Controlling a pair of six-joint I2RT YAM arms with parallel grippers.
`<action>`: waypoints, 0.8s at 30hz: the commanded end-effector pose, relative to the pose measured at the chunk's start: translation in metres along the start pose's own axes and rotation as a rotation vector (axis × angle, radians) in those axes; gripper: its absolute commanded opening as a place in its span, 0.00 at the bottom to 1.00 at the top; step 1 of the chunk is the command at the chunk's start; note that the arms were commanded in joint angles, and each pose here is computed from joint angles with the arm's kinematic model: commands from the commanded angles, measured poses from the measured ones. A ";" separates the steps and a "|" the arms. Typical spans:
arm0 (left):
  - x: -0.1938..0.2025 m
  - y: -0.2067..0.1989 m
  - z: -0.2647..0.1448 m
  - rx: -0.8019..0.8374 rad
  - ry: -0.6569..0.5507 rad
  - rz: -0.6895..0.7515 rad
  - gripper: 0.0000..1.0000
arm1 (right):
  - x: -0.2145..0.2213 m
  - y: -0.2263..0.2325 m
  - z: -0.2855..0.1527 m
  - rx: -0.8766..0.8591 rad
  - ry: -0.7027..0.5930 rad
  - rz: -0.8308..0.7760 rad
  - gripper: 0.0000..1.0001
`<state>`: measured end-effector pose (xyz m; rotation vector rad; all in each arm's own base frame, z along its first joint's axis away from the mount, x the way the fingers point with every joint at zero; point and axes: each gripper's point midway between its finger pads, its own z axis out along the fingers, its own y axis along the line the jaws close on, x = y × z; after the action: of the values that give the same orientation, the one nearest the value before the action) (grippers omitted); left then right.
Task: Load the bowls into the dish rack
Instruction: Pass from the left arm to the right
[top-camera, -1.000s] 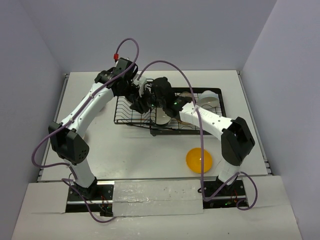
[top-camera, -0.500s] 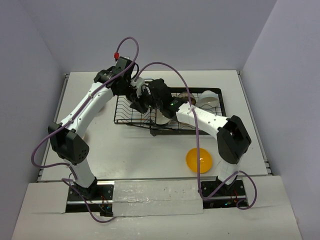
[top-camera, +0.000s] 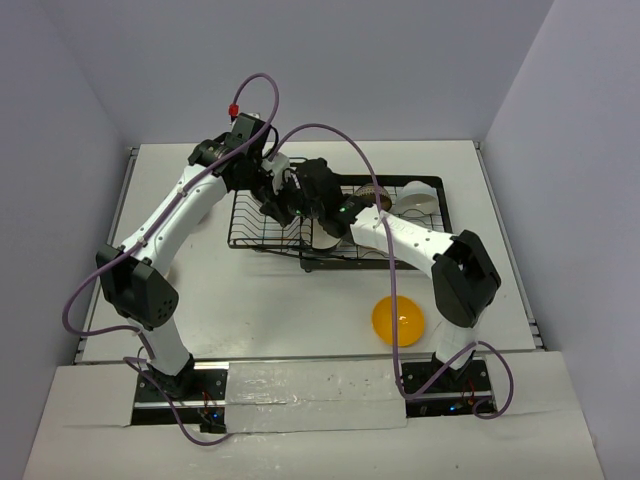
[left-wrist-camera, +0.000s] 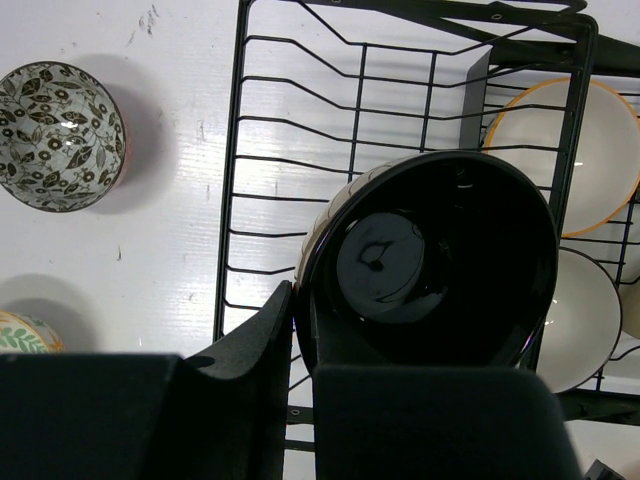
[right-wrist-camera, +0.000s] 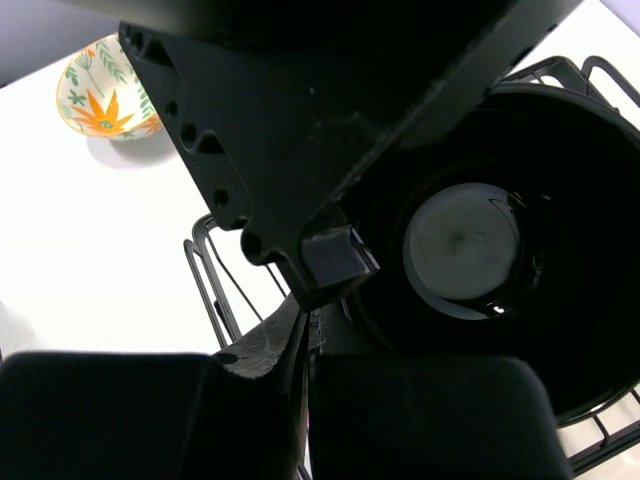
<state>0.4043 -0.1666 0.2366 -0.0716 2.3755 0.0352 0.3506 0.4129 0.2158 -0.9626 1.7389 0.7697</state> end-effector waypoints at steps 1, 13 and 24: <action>-0.030 -0.002 -0.016 0.023 -0.100 -0.018 0.00 | -0.021 -0.007 0.000 0.042 -0.077 -0.012 0.00; -0.023 -0.006 -0.008 0.036 -0.074 -0.015 0.00 | -0.025 0.002 -0.023 0.002 -0.138 -0.005 0.00; -0.020 -0.005 -0.009 0.038 -0.061 -0.007 0.00 | -0.033 0.005 -0.031 -0.010 -0.166 -0.031 0.39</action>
<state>0.4059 -0.1658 0.2373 -0.0589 2.3704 0.0400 0.3387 0.4004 0.2109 -0.9428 1.7168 0.8026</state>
